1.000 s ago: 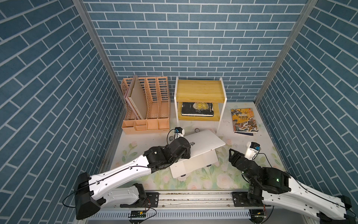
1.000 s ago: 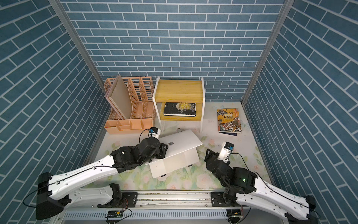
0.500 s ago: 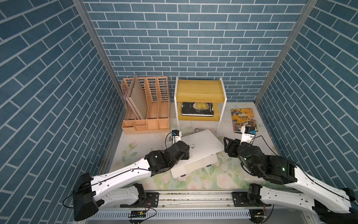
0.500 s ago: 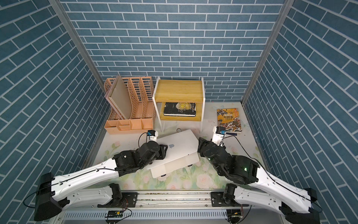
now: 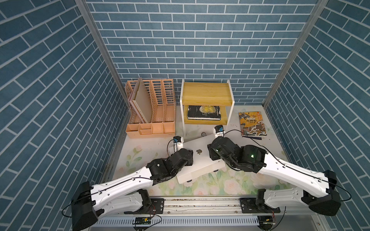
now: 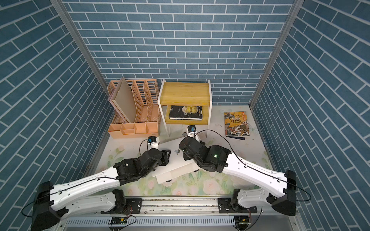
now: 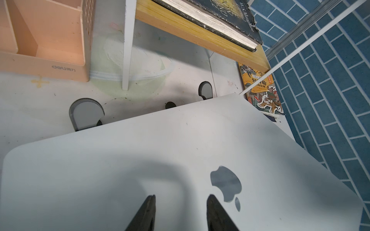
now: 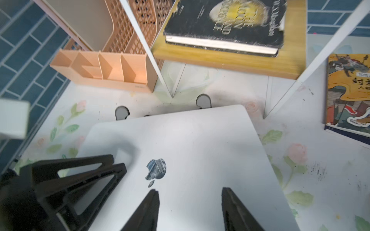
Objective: Close the laptop lid and set it aside
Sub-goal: Close the lid of the laptop.
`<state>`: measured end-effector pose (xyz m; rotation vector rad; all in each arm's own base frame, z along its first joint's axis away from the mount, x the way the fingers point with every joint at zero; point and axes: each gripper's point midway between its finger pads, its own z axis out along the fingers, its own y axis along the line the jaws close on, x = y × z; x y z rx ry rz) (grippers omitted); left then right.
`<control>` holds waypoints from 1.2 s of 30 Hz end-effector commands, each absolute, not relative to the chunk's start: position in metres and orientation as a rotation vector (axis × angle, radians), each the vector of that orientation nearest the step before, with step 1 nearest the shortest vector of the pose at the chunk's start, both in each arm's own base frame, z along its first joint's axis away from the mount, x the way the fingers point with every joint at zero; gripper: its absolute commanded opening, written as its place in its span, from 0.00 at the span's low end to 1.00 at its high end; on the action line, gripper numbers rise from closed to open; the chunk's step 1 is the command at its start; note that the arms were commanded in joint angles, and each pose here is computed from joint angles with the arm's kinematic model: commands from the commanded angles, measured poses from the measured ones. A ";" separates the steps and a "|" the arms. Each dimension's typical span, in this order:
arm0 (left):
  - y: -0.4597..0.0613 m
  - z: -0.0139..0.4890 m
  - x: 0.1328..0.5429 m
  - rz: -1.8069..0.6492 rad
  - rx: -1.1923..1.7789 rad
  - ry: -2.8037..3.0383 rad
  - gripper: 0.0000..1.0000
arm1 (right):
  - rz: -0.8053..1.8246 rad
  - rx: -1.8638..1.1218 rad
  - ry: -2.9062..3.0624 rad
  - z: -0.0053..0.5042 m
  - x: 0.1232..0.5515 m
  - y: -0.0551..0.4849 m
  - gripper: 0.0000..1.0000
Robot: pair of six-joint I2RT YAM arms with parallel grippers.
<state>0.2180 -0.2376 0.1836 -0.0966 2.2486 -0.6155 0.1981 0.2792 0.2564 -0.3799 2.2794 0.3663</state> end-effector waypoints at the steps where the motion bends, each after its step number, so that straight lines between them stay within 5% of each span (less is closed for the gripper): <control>1: -0.223 0.154 0.207 -0.518 -0.074 2.331 0.48 | 0.387 -0.475 2.316 0.244 0.190 0.290 0.52; 14: -0.212 0.166 0.208 -0.641 -0.188 2.220 0.54 | 0.331 -0.541 2.459 0.180 0.177 0.294 0.51; 23: -0.191 0.184 0.210 -0.682 -0.286 2.100 0.79 | 0.319 -0.543 2.490 0.151 0.173 0.290 0.51; 36: -0.166 0.175 0.208 -0.662 -0.364 2.044 0.90 | 0.345 -0.546 2.455 0.118 0.181 0.294 0.55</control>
